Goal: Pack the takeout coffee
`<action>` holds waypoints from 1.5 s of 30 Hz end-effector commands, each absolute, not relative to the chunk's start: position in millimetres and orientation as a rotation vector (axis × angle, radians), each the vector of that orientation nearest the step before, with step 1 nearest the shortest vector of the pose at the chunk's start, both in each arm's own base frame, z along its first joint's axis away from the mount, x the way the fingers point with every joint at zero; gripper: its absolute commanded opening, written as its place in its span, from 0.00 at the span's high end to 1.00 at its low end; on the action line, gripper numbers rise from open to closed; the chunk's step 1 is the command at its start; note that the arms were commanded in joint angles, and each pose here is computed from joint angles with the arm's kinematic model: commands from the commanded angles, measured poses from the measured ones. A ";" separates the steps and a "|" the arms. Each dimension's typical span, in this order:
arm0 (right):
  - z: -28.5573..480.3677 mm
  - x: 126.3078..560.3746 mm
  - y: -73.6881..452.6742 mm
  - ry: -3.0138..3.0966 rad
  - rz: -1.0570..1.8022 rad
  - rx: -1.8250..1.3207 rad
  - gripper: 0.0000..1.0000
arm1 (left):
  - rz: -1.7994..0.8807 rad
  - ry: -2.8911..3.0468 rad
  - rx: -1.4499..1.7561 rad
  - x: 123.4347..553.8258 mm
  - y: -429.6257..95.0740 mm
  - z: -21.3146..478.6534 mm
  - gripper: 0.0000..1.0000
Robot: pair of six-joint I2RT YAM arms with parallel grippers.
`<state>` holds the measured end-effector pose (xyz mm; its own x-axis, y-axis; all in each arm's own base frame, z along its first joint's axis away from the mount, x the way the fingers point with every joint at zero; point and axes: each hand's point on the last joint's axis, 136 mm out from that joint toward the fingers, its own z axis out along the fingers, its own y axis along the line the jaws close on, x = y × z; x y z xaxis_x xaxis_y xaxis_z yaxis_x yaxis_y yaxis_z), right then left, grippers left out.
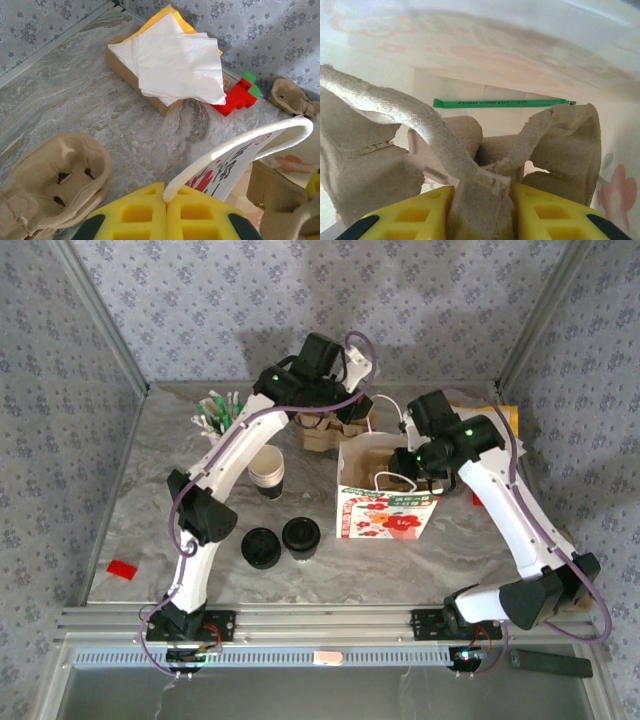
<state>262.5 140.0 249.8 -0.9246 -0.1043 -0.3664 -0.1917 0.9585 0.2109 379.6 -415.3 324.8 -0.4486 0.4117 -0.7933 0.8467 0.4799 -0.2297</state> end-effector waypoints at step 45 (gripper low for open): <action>181.7 237.3 166.5 3.009 0.197 -0.517 0.67 | -0.839 2.037 0.915 387.8 -404.0 358.9 1.00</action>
<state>249.3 169.9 188.7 -0.9393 -0.2968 -0.1720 -0.3192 0.9398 0.1221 388.5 -410.8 324.8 -0.5109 0.3763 -0.7729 0.8028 0.5303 -0.2725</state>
